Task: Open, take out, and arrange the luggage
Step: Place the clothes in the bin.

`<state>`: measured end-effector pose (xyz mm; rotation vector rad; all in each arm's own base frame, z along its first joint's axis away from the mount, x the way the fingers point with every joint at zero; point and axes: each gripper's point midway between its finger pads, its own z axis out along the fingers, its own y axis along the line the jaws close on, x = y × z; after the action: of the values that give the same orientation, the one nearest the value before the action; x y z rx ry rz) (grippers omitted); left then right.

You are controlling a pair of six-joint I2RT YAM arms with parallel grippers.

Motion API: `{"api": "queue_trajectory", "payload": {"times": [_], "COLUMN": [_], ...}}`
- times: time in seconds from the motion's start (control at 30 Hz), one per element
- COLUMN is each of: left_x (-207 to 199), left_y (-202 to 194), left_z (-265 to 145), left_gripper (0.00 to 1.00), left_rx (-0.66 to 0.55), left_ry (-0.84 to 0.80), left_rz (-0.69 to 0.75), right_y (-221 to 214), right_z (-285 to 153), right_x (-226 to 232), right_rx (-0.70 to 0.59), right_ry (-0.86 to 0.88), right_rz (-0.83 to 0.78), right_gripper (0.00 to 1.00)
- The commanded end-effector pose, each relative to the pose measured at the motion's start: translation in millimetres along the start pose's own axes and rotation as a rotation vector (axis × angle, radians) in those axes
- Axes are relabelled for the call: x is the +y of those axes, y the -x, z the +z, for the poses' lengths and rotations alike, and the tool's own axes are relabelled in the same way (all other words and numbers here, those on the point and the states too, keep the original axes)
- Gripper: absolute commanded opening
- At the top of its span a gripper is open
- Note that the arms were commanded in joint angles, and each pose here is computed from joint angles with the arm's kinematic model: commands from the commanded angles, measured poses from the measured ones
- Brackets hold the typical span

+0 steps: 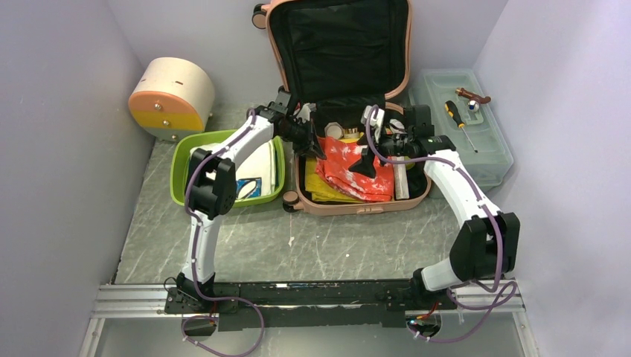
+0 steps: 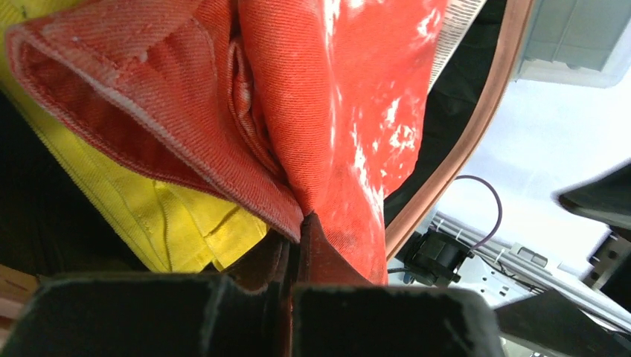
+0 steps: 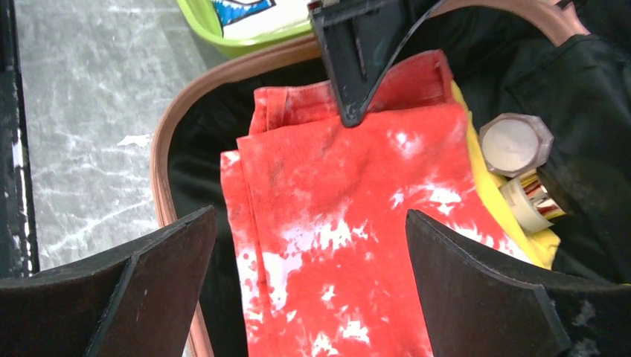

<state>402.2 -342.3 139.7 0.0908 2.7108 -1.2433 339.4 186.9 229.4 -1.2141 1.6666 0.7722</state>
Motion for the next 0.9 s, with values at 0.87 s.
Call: {"api": "queue_trajectory", "payload": {"times": [0.87], "left_x": [-51], "left_y": [34], "left_z": [-33], "left_gripper": [0.0], "left_rx": [-0.135], "left_ry": [-0.113], "left_rz": [0.114], "right_y": [-21], "right_z": [92], "right_x": [5], "right_rx": [0.036], "right_ry": [-0.285], "right_rz": [-0.293], "right_gripper": [1.0]}}
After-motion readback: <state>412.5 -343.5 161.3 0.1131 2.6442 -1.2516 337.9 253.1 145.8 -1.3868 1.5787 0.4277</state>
